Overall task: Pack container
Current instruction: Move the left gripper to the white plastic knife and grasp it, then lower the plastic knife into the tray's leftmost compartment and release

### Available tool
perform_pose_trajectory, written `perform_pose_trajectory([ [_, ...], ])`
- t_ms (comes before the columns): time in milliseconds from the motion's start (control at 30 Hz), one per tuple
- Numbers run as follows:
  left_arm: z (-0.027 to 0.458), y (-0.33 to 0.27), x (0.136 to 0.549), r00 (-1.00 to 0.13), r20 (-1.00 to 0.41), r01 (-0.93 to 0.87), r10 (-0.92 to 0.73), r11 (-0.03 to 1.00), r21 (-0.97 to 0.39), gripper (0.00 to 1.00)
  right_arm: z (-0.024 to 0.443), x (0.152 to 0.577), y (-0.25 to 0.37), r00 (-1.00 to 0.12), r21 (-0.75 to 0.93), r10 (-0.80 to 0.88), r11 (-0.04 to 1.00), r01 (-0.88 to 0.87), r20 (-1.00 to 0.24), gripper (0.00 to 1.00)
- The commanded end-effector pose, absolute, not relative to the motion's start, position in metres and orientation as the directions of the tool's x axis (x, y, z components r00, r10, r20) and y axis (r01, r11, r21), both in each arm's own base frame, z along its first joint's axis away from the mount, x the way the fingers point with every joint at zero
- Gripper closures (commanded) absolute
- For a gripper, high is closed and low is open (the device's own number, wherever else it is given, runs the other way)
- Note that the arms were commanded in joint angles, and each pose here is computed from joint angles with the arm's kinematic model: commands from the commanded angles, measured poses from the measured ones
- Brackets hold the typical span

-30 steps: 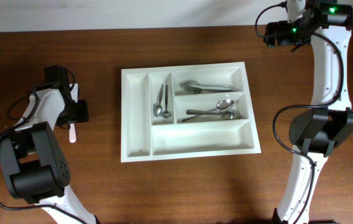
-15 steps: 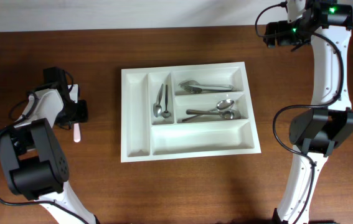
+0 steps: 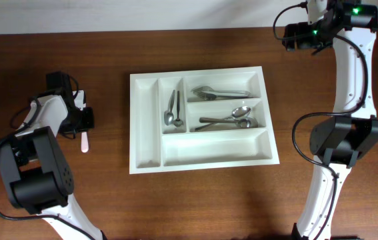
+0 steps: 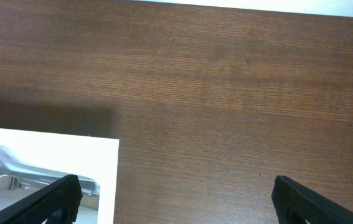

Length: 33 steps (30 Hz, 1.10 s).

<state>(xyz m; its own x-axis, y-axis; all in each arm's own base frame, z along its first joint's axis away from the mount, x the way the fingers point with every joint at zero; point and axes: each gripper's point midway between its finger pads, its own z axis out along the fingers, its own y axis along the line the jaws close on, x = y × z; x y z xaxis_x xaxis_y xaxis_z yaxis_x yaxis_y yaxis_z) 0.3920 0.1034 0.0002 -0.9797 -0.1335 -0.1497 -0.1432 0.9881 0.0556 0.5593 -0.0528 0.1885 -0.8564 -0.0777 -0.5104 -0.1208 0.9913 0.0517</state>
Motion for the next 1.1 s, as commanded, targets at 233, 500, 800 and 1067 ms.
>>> perform_pose_trajectory([
  [233,0.088,0.089,0.432,-0.940,-0.293,-0.168,-0.172,0.985,-0.039,0.98,0.208,0.559,-0.052,-0.836,0.038,-0.076,0.993,-0.115,-0.544,0.01],
  [500,0.152,-0.010,0.430,-0.929,-0.364,0.003,-0.072,0.979,-0.202,0.98,0.208,0.559,-0.052,-0.836,0.038,-0.076,0.993,-0.115,-0.543,0.01],
  [800,0.150,-0.113,0.411,-0.949,-0.315,0.088,0.009,0.967,-0.237,0.98,0.208,0.559,-0.052,-0.836,0.038,-0.076,0.993,-0.115,-0.543,0.01],
  [1067,0.138,-0.116,0.410,-0.955,-0.295,0.036,-0.018,0.984,-0.175,0.98,0.208,0.559,-0.052,-0.836,0.038,-0.076,0.993,-0.115,-0.544,0.01],
])
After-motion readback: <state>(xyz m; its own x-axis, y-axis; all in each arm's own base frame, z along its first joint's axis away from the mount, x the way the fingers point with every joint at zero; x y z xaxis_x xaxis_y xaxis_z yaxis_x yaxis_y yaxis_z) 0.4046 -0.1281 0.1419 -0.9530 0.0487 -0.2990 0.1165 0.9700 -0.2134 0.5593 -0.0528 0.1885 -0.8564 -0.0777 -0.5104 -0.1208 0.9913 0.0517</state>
